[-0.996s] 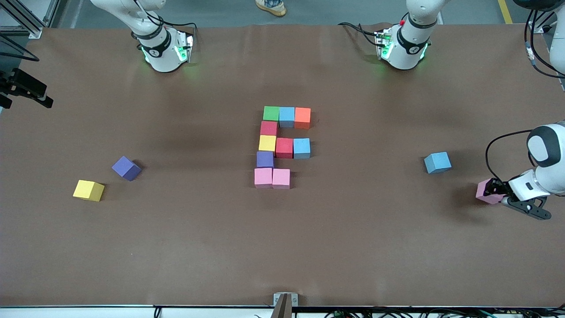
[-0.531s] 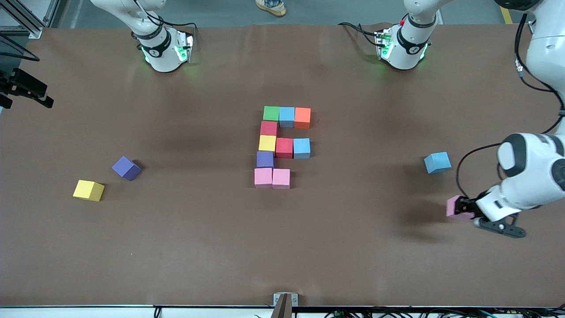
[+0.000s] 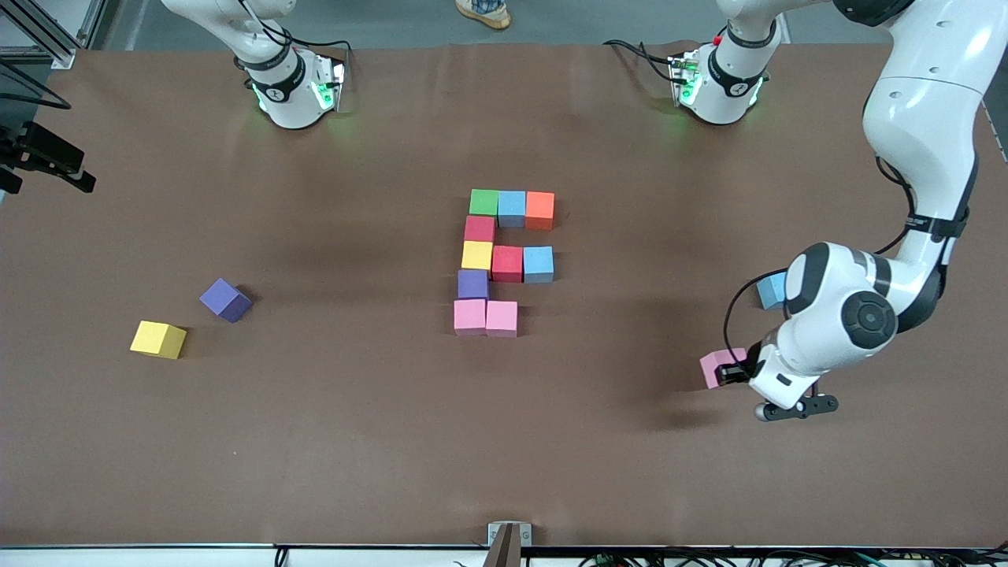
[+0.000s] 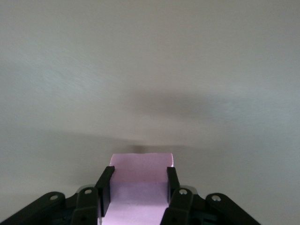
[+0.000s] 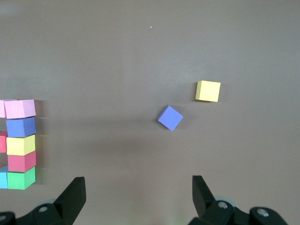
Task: Arrange 11 blocks into digit 3
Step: 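Carry the pink cube toward the row of pink cubes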
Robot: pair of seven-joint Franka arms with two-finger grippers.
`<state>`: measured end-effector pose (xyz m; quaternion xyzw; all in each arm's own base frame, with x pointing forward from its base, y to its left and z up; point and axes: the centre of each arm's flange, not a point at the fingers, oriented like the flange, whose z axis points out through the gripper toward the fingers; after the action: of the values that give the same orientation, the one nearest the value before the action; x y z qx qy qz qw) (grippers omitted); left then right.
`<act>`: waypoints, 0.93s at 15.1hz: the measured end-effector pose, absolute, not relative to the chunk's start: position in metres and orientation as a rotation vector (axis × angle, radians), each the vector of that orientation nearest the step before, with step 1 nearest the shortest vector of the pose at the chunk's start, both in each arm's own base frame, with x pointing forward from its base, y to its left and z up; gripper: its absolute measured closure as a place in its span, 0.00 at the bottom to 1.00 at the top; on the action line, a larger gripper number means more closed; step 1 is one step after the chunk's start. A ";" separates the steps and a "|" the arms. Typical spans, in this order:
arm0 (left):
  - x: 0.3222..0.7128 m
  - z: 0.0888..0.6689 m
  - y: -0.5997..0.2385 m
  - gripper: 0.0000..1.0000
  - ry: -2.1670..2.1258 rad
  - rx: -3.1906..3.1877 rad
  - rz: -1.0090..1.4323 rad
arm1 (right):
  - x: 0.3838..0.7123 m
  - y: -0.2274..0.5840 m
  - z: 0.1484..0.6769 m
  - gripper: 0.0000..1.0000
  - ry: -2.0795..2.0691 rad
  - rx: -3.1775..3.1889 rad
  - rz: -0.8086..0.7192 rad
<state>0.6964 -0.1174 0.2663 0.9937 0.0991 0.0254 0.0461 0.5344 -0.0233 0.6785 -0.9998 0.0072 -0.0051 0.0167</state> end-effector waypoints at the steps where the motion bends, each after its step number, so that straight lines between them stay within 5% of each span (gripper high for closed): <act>1: 0.694 0.268 -0.137 0.51 0.376 3.021 0.077 | 0.534 -0.023 0.679 0.00 0.022 -3.108 -0.016; 14: 0.656 0.309 -0.315 0.51 1.280 2.708 -0.009 | 0.534 -0.022 0.679 0.00 0.020 -3.108 -0.016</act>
<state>0.6561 -0.3153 0.3092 0.9016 0.4264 -0.0030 0.0732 0.5344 -0.0224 0.6786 -0.9998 0.0064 -0.0050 0.0167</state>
